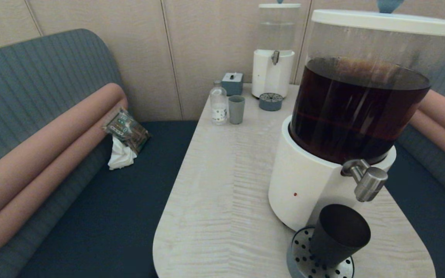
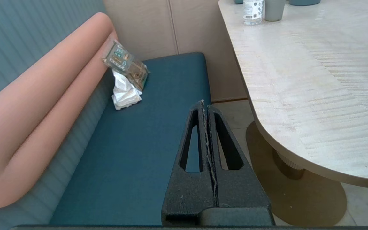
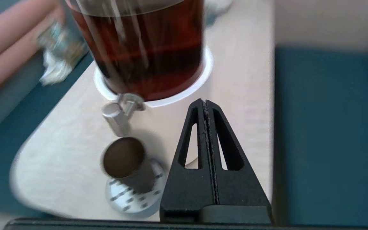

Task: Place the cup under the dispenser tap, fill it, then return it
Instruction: Turn on the faucet

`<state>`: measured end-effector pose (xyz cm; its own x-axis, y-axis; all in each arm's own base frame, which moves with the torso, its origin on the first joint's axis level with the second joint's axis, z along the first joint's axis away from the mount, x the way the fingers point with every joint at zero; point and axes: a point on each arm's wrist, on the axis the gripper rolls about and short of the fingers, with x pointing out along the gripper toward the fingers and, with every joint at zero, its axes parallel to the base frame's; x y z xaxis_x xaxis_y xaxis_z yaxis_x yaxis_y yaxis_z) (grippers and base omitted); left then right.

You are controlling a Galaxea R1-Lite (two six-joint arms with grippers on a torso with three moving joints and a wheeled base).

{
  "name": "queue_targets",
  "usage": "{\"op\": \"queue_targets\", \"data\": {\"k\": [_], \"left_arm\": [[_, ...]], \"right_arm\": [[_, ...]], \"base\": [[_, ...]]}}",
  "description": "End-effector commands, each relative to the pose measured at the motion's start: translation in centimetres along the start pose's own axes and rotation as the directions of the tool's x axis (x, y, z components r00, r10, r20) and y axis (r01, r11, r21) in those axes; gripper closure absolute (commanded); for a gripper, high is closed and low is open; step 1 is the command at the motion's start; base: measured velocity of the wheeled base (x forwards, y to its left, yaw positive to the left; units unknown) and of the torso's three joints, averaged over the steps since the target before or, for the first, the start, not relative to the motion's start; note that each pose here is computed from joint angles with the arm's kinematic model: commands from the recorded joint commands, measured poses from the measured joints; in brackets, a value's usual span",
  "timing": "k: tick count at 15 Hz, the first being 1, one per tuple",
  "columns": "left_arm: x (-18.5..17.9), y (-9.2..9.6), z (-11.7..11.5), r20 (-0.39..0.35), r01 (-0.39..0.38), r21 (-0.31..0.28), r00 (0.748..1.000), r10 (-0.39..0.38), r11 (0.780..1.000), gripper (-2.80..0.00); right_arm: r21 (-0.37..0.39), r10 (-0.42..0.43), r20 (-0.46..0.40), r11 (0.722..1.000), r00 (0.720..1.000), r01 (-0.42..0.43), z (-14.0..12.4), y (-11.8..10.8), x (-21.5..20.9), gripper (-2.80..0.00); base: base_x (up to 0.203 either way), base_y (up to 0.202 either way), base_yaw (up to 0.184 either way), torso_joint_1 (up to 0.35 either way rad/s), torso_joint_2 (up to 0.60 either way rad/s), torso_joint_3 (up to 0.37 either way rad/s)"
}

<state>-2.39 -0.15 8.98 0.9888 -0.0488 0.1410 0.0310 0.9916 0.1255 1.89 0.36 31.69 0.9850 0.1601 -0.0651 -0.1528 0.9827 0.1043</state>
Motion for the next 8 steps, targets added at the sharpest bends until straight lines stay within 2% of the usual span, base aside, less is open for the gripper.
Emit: {"op": "queue_targets", "data": {"k": [1, 3, 5, 8], "left_arm": [[0.2, -0.1, -1.1, -0.040, 0.005, -0.002, 0.999, -0.005, 1.000, 0.00], [0.2, -0.1, -1.1, -0.041, 0.005, -0.002, 0.999, -0.005, 1.000, 0.00], [0.2, -0.1, -1.1, -0.040, 0.005, -0.002, 0.999, -0.005, 1.000, 0.00], [0.2, -0.1, -1.1, -0.040, 0.005, -0.002, 0.999, -0.005, 1.000, 0.00]], "right_arm": [[0.036, 0.015, -0.141, 0.999, 0.990, -0.010, 1.5, -0.3, 3.5, 0.00], [0.068, 0.089, -0.269, 0.995, 0.959, -0.073, 2.2, 0.2, 4.5, 0.00], [0.110, 0.177, -0.363, 0.983, 0.915, -0.146, 2.1, 0.6, 5.7, 0.00], [0.187, 0.269, -0.431, 0.960, 0.861, -0.206, 1.5, 0.8, 7.7, 0.00]], "base": [[0.000, 0.000, 0.000, 0.000, 0.00, 0.000], [0.000, 0.000, 0.000, 0.000, 0.00, 0.000], [0.000, 0.000, 0.000, 0.000, 0.00, 0.000], [0.000, 0.000, 0.000, 0.000, 0.00, 0.000]]}}
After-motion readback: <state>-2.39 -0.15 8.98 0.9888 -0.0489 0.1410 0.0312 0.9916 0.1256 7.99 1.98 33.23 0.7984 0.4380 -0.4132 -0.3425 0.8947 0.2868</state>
